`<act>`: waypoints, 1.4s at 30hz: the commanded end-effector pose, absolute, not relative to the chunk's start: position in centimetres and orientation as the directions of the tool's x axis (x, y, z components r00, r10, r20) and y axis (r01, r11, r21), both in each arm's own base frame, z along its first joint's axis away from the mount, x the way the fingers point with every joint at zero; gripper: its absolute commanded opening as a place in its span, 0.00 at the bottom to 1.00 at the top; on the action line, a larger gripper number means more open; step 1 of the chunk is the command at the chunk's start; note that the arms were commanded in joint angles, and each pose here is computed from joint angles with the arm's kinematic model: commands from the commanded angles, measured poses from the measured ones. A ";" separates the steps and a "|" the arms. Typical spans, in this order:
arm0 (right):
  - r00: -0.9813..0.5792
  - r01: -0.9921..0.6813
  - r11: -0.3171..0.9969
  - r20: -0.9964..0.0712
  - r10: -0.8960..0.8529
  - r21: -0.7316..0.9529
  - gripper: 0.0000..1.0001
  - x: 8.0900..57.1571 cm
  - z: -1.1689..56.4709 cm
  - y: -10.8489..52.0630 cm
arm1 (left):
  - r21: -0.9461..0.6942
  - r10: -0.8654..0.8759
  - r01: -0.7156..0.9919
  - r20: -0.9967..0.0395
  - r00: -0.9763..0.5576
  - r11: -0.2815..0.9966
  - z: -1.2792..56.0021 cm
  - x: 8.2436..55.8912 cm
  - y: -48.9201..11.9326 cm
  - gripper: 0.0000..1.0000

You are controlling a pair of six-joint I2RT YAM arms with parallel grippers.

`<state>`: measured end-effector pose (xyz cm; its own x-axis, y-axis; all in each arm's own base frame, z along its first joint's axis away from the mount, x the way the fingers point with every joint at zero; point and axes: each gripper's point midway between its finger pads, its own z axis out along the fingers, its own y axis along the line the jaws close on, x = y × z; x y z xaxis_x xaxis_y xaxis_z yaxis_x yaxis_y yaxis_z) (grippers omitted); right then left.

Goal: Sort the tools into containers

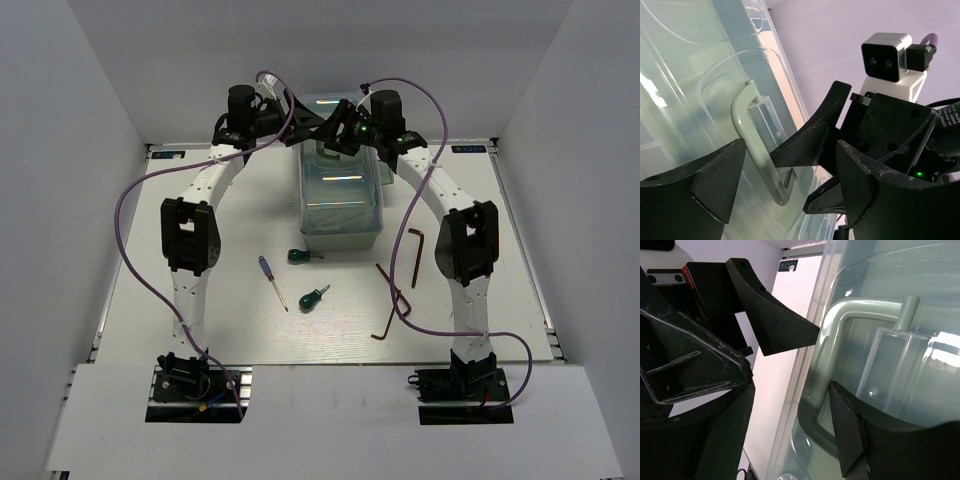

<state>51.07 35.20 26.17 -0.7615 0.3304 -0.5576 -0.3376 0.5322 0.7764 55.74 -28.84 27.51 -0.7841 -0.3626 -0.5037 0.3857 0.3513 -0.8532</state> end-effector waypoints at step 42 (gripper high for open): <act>-0.761 -0.446 0.433 -0.587 0.277 0.783 0.67 48.5 28.8 36.1 | -0.885 -0.237 0.261 -0.368 -0.899 0.385 24.7 53.0 -29.3 0.83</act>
<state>50.56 35.14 26.27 -0.7635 0.3071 -0.5682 -0.3825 0.4939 0.7809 54.46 -28.56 27.07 -0.8428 -0.2981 -0.4482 0.3216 0.3890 -0.8633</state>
